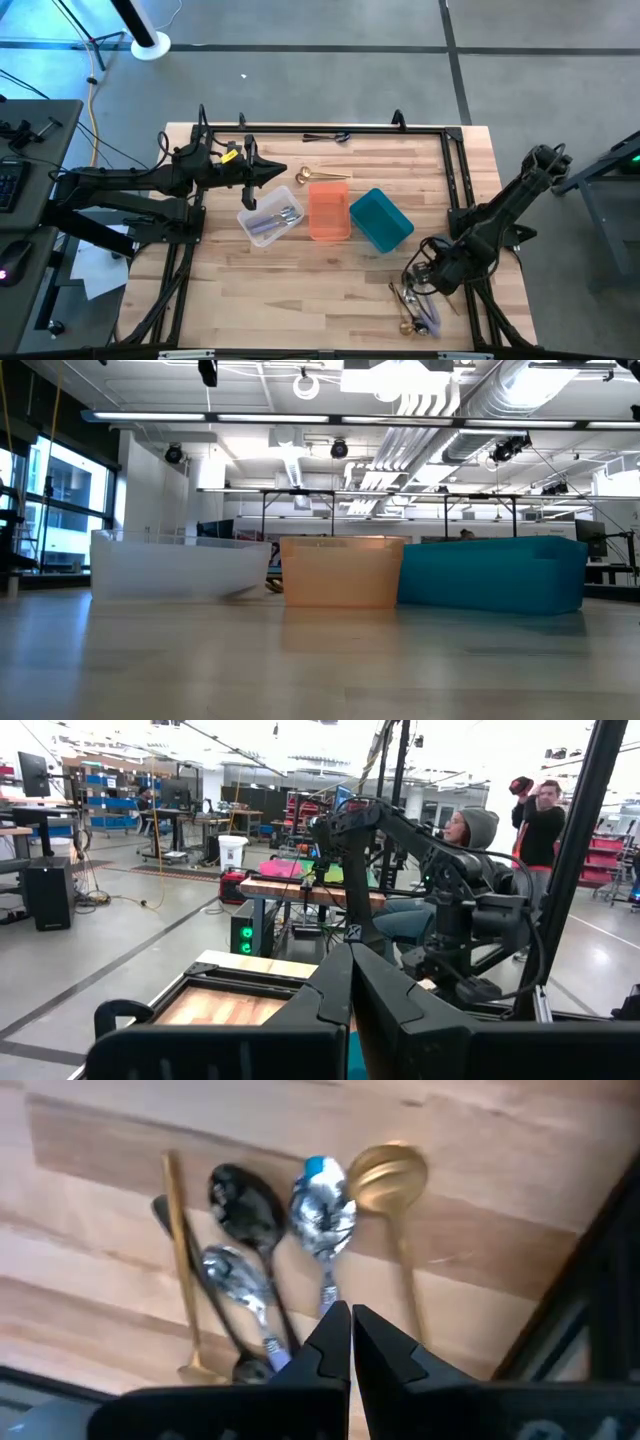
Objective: Sort silverware by color (type)
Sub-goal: Put the purple spoon into the white bin
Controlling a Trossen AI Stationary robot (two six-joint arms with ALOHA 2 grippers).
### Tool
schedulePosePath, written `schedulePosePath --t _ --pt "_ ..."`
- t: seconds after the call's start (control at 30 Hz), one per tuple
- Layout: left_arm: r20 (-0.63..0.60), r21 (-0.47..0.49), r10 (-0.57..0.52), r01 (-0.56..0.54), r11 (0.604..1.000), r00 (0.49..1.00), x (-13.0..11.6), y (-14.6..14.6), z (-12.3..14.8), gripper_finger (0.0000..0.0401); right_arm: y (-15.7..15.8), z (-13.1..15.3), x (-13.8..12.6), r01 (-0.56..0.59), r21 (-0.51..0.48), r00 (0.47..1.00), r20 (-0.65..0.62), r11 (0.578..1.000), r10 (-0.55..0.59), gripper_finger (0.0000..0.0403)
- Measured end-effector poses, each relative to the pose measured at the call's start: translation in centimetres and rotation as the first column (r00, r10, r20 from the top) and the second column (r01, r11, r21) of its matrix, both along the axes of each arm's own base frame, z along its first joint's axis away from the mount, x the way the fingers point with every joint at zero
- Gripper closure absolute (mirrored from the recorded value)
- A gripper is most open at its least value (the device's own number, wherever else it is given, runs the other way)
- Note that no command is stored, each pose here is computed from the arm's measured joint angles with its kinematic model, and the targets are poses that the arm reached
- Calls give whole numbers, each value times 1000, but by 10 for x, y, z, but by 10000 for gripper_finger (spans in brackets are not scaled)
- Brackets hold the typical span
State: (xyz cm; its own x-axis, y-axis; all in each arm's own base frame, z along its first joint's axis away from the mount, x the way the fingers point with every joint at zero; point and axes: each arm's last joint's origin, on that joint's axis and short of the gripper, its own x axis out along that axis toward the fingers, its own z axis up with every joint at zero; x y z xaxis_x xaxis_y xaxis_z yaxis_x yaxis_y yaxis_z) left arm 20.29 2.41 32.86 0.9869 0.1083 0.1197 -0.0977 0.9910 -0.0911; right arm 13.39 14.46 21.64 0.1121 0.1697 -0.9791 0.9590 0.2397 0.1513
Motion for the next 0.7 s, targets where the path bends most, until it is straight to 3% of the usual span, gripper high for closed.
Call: schedulePosePath --t 0.2,0.4,0.7 --pt "0 0 0 0 1000 1000 0 0 0 401 13 -25 12 -23 136 992 129 990 5 403" --pt "7 1 0 0 1000 1000 0 0 1 401 8 -41 7 5 101 997 71 995 -12 384" --pt "7 1 0 0 1000 1000 0 0 1 401 8 -55 6 -6 73 1000 18 997 4 246"
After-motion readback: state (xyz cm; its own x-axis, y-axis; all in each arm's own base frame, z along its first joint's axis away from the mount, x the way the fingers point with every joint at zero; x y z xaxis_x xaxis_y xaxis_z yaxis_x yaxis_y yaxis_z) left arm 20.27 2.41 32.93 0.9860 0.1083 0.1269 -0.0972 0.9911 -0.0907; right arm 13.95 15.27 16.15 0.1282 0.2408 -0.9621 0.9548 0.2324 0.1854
